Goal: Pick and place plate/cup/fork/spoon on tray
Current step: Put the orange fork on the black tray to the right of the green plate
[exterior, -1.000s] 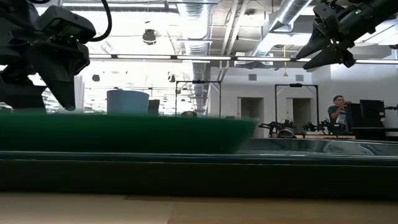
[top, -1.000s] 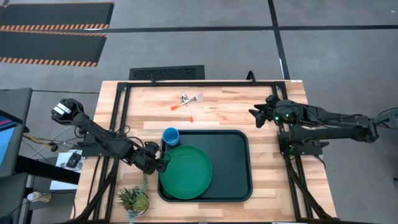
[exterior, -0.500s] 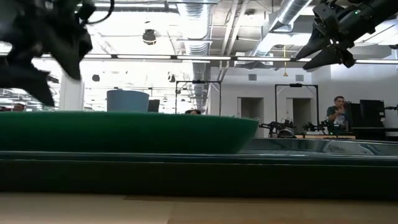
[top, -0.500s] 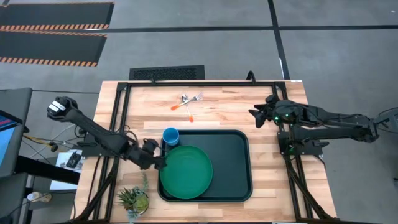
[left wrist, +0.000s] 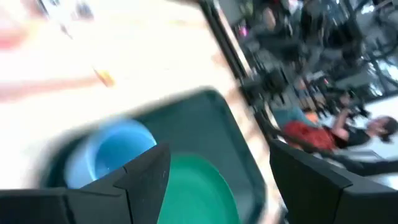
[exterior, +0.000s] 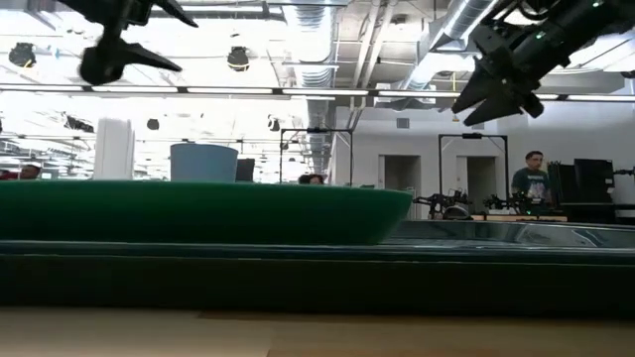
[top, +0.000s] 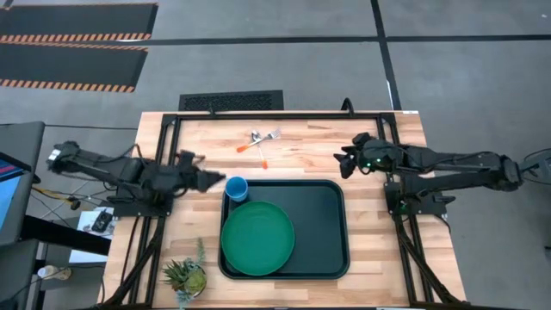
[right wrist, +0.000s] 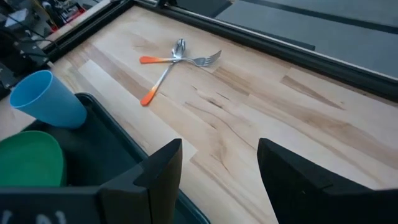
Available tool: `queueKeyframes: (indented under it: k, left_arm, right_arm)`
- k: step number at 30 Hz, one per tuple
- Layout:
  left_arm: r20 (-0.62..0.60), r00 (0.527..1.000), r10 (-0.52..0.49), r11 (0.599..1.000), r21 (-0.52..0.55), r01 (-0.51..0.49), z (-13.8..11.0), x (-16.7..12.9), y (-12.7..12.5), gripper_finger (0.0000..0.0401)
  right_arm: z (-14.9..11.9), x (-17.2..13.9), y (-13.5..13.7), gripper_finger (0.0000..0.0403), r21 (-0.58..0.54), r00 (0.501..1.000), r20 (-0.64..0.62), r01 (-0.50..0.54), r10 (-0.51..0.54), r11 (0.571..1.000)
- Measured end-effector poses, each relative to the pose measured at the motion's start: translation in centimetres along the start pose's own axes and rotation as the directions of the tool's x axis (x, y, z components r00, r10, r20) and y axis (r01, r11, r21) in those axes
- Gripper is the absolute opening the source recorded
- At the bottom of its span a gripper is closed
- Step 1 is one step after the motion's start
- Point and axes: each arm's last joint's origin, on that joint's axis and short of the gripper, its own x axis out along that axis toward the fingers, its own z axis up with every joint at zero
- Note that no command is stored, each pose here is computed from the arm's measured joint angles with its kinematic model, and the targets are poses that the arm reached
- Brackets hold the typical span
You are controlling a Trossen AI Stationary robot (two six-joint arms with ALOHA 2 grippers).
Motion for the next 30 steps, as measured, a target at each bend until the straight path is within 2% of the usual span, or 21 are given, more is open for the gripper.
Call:
queueKeyframes:
  k: [3, 8, 11, 15, 20, 23, 28, 30]
  left_arm:
    - [0.045, 0.999, 0.019, 0.997, 0.068, -0.022, 1.6, 0.7, 0.4, 0.0256]
    - [0.023, 1.0, -0.011, 0.989, 0.145, 0.008, 3.7, 3.5, 0.4, 0.0256]
    - [0.0, 0.999, 0.038, 0.972, 0.232, -0.037, 5.3, 5.7, 0.1, 0.0256]
    - [-0.053, 0.989, 0.139, 0.924, 0.367, -0.11, 7.8, 9.0, -0.3, 0.0256]
    - [-0.165, 0.953, 0.256, 0.834, 0.536, -0.131, 10.6, 13.7, -1.4, 0.0256]
    - [-0.178, 0.927, 0.331, 0.743, 0.654, -0.14, 11.9, 16.7, -2.3, 0.0256]
    - [-0.158, 0.864, 0.478, 0.557, 0.815, -0.159, 13.1, 22.1, -2.7, 0.0256]
    - [-0.172, 0.845, 0.507, 0.529, 0.836, -0.147, 13.5, 23.8, -2.2, 0.0256]
  right_arm:
    - [0.0, 0.7, 0.3, 0.0233, -0.025, 1.0, -0.004, 0.003, -0.003, 1.0]
    - [-0.1, 1.6, 0.6, 0.0233, -0.054, 1.0, -0.014, 0.011, -0.012, 0.998]
    - [-0.2, 1.9, 0.5, 0.0233, -0.058, 0.999, -0.022, 0.028, -0.029, 0.998]
    - [-0.1, 2.2, 0.2, 0.0233, -0.062, 0.998, -0.025, 0.047, -0.049, 0.997]
    - [-0.1, 2.3, 0.1, 0.0233, -0.084, 0.998, -0.026, 0.053, -0.055, 0.995]
    - [-0.1, 2.3, 0.1, 0.0233, -0.1, 0.998, -0.025, 0.052, -0.055, 0.994]
    - [-0.1, 2.2, 0.1, 0.0233, -0.104, 0.998, -0.027, 0.052, -0.055, 0.993]
    - [-0.1, 2.2, 0.1, 0.0233, -0.112, 0.998, -0.032, 0.054, -0.058, 0.992]
